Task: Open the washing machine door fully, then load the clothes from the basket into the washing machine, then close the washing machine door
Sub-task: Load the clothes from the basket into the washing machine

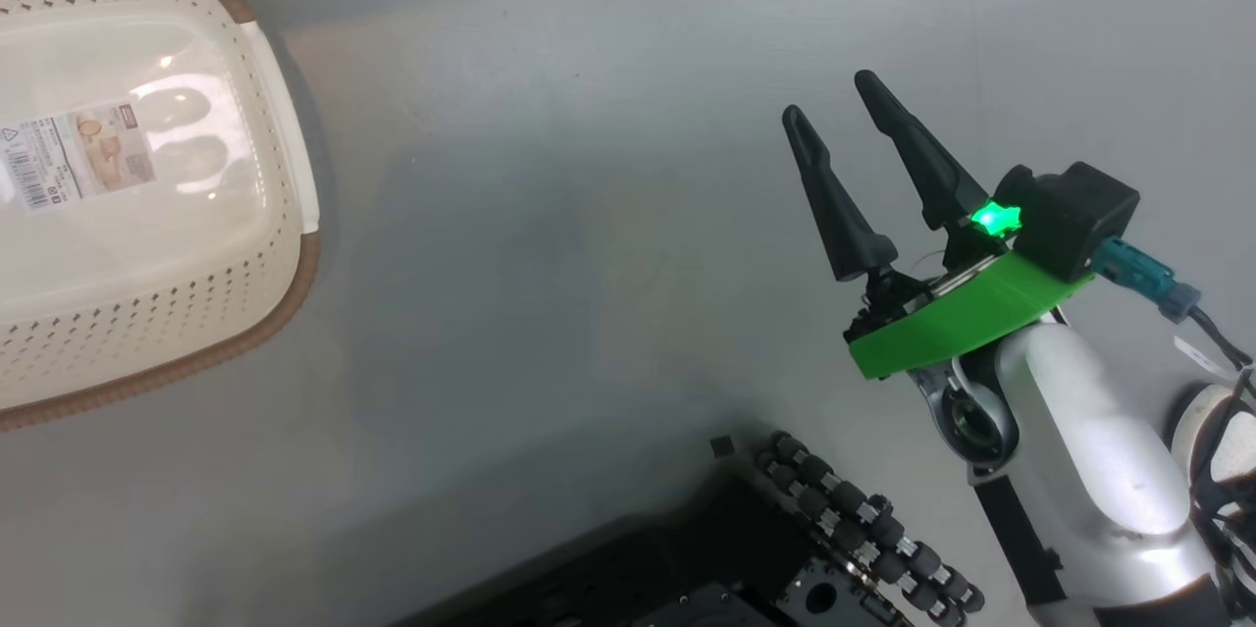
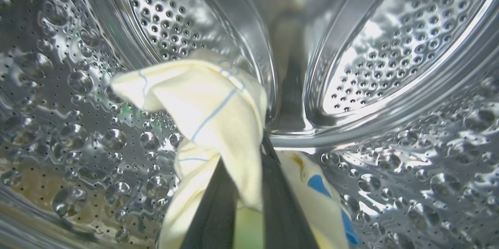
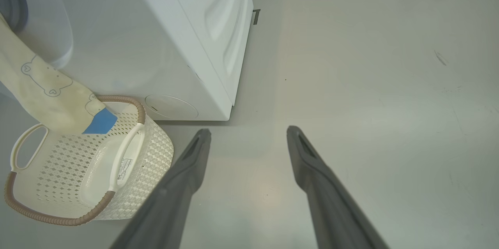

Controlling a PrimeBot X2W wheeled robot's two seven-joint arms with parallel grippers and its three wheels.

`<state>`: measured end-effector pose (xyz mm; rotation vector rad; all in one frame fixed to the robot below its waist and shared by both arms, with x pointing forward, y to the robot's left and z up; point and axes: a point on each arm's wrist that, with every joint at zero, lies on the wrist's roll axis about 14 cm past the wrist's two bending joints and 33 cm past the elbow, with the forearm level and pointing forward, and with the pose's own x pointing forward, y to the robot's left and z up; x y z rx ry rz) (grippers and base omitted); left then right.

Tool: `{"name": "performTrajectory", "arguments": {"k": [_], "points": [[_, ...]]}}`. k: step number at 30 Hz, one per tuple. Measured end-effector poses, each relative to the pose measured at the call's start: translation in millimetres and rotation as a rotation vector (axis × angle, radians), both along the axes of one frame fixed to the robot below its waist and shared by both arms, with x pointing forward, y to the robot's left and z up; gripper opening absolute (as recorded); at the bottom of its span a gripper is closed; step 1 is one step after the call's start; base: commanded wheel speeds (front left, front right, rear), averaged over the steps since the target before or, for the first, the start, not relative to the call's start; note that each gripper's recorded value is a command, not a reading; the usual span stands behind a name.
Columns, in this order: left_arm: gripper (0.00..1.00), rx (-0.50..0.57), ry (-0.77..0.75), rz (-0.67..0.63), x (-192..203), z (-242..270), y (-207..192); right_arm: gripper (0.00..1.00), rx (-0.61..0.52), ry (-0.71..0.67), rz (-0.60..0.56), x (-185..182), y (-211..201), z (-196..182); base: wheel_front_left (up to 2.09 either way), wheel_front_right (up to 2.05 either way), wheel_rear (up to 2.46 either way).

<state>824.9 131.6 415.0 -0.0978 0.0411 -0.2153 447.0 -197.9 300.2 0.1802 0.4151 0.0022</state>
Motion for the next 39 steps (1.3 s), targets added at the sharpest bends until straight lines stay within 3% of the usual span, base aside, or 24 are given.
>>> {"name": "performTrajectory", "arguments": {"k": [4,5,19,39], "points": [[0.01,0.042,0.046,-0.02,-3,-22,-8,1.0,-0.003,0.004,-0.002,0,-1,-1,0.0,0.0,0.0],[1.0,0.041,0.04,-0.017,-4,-23,-8,1.0,-0.005,0.003,-0.003,0,-2,-1,0.0,0.0,0.0],[1.0,0.022,0.048,-0.036,-19,-1,-19,1.0,-0.036,-0.055,-0.008,11,-8,17,0.0,0.0,0.0],[1.0,0.018,0.098,-0.171,-120,15,-22,1.0,-0.082,-0.196,0.061,28,12,68,0.0,0.0,0.0]]}}
